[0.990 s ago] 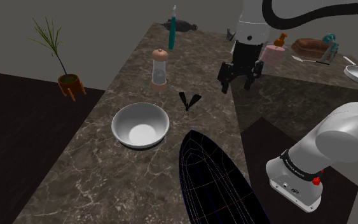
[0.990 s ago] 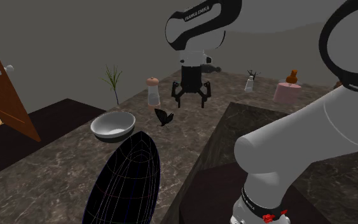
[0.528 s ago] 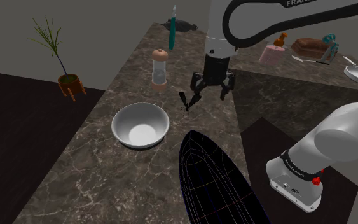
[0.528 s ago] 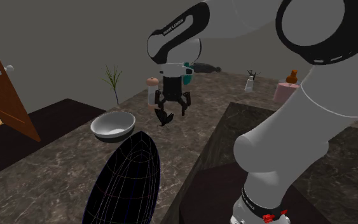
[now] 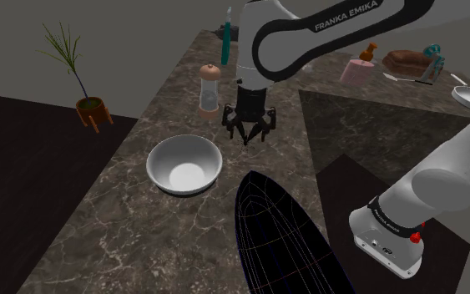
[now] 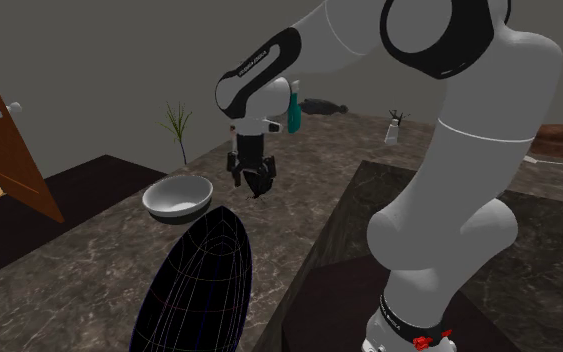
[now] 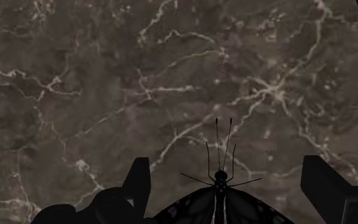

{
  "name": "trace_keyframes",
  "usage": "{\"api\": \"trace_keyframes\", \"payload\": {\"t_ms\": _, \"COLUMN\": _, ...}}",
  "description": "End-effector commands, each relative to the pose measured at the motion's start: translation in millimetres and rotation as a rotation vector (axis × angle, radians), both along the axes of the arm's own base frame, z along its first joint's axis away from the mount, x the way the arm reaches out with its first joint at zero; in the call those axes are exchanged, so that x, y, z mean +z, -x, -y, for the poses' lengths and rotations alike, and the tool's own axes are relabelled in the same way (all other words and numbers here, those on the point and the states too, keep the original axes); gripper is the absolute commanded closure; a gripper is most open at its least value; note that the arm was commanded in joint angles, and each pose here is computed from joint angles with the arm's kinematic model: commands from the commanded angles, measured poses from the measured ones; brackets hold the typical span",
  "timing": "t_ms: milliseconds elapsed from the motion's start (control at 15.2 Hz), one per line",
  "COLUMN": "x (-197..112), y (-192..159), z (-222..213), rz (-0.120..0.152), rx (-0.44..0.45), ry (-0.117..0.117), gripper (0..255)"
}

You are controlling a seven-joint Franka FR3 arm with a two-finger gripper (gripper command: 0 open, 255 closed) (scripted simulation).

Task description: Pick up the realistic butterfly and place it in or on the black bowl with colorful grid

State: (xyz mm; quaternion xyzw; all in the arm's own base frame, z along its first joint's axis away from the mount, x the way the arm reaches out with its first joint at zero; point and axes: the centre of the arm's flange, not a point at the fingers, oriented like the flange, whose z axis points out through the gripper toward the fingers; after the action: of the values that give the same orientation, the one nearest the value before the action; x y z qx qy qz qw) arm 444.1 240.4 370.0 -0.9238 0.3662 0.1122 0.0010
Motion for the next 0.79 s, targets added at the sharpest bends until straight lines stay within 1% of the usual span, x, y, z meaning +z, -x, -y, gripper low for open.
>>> {"api": "trace_keyframes", "payload": {"t_ms": 0, "x": -9.8, "y": -0.9, "z": -3.0, "rz": -0.001, "rx": -0.01, "ry": 0.001, "gripper": 0}}
{"api": "trace_keyframes", "payload": {"t_ms": 330, "x": -38.5, "y": 5.1, "z": -5.6, "rz": -0.001, "rx": -0.01, "ry": 0.001, "gripper": 0}}
{"api": "trace_keyframes", "payload": {"t_ms": 726, "x": -38.5, "y": 5.1, "z": -5.6, "rz": -0.001, "rx": -0.01, "ry": 0.001, "gripper": 0}}
